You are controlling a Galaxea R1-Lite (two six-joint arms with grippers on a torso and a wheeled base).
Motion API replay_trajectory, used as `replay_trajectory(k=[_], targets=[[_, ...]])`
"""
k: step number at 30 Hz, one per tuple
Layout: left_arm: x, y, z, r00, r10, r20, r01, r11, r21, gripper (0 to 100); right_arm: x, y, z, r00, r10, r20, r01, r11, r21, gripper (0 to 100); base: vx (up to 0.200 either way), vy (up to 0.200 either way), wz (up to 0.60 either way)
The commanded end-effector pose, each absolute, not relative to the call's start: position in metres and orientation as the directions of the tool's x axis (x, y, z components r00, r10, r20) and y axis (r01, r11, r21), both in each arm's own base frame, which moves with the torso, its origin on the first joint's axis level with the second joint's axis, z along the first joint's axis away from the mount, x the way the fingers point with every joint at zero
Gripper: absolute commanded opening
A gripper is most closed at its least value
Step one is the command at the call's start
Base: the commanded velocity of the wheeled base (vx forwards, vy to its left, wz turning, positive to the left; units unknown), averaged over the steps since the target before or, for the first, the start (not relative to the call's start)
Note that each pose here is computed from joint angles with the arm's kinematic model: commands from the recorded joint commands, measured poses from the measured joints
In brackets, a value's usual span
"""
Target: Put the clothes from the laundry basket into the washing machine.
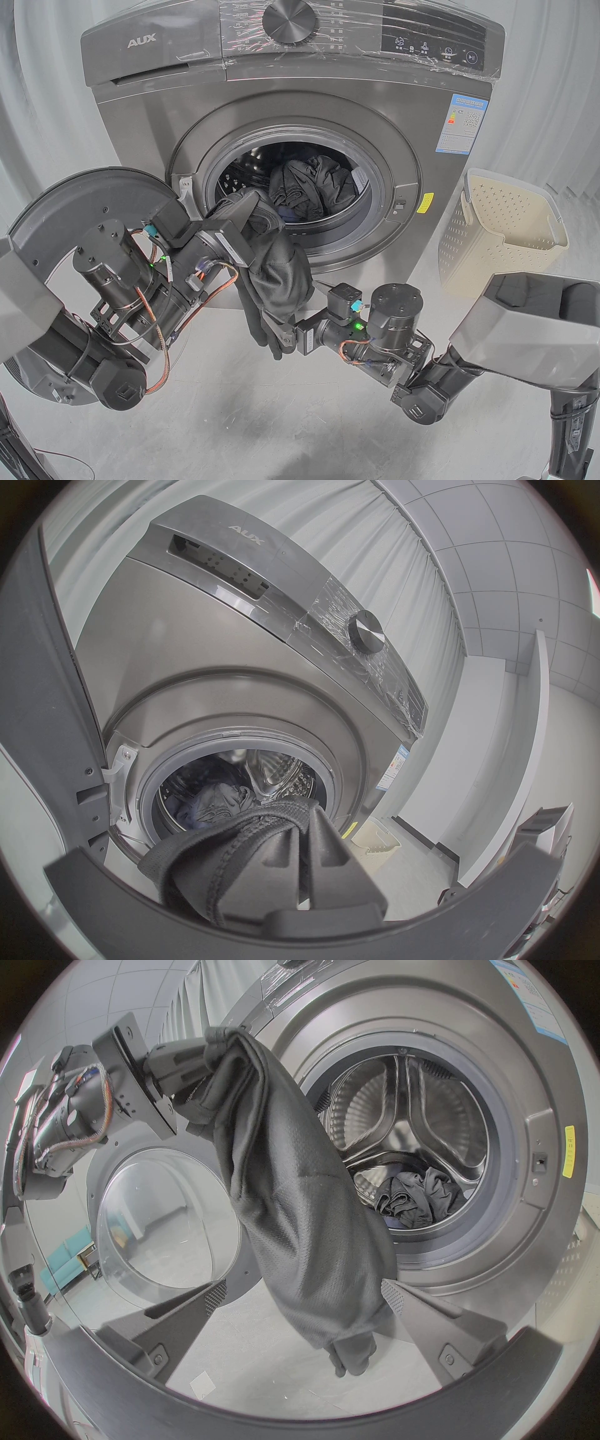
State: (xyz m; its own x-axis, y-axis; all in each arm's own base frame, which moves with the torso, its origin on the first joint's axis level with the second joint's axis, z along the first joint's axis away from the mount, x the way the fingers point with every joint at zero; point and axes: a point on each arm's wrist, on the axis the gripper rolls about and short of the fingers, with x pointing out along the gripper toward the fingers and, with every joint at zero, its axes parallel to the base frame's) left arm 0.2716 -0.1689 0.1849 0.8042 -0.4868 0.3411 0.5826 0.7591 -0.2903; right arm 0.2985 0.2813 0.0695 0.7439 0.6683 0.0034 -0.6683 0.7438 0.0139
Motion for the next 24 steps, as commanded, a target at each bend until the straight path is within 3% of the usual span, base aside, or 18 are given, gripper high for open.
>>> replay_trajectory(k=[1, 16, 24], targets=[[0.272, -0.169, 0.185, 0.804, -0.486, 0.343, 0.583, 0.759, -0.290, 0, 0.310, 0.293, 0.050, 0.743, 0.669, -0.008, -0.669, 0.743, 0.011, 100, 0.000, 0.000, 0.00], [0.271, -0.169, 0.185, 0.806, -0.482, 0.344, 0.580, 0.759, -0.295, 0, 0.335, 0.301, 0.047, 0.764, 0.645, 0.037, -0.645, 0.764, 0.012, 100, 0.000, 0.000, 0.00], [0.272, -0.169, 0.185, 0.807, -0.481, 0.343, 0.578, 0.761, -0.295, 0, 0.357, 0.268, 0.064, 0.818, 0.572, 0.066, -0.573, 0.819, -0.001, 100, 0.000, 0.000, 0.00]])
